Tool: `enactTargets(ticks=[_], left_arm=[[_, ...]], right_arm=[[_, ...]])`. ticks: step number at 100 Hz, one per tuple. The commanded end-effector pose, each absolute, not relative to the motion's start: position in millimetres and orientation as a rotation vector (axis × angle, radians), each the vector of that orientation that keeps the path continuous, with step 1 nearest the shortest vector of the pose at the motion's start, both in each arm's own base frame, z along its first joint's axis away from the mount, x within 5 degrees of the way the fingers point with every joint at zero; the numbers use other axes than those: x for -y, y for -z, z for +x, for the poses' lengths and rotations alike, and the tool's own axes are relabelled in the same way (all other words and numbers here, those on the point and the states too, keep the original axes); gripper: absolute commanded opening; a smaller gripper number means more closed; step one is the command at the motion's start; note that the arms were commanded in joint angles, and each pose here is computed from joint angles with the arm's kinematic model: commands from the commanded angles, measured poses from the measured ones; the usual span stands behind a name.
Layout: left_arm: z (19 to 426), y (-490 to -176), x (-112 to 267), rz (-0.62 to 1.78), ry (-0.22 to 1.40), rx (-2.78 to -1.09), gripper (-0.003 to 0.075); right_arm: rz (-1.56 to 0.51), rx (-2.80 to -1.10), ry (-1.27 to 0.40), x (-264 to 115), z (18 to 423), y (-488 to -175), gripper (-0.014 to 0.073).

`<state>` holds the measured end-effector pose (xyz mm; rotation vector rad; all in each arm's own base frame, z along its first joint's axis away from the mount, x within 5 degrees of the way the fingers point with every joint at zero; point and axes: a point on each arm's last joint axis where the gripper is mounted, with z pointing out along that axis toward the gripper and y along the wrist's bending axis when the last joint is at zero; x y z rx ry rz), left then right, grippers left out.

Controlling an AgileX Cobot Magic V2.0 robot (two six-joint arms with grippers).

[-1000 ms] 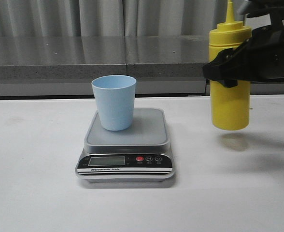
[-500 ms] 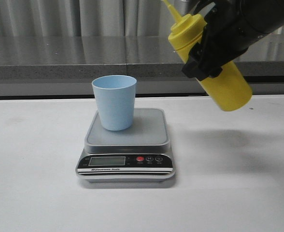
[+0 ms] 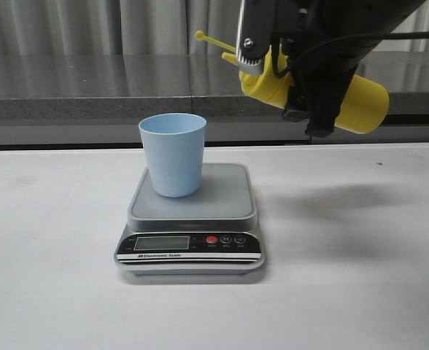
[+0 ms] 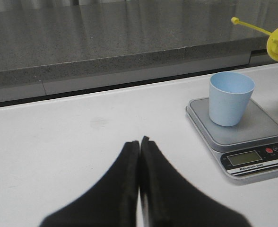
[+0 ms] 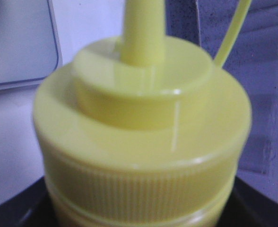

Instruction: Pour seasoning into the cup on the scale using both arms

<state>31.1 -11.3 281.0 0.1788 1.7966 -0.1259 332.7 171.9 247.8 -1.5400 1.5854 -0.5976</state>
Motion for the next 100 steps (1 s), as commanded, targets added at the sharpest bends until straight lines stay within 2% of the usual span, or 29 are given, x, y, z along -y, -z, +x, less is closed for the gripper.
enactTargets(ticks=[1,42,72,100], left_arm=[[32,-295,11,0.155,0.135,-1.714,-0.002],[32,-295,11,0.155,0.135,-1.714,-0.002],[32,-295,11,0.155,0.135,-1.714,-0.002],[32,-295,11,0.155,0.135,-1.714,-0.002]], right_arm=[[-1.531,-1.488,0.678,-177,331,-274,-0.0058],[-1.652,-1.313,0.931,-193,325,-280,-0.0058],[-1.714,-1.21,1.129,-218,325,-271,-0.0058],[-1.728,-1.125,1.243,-227,321,-271,-0.0058]])
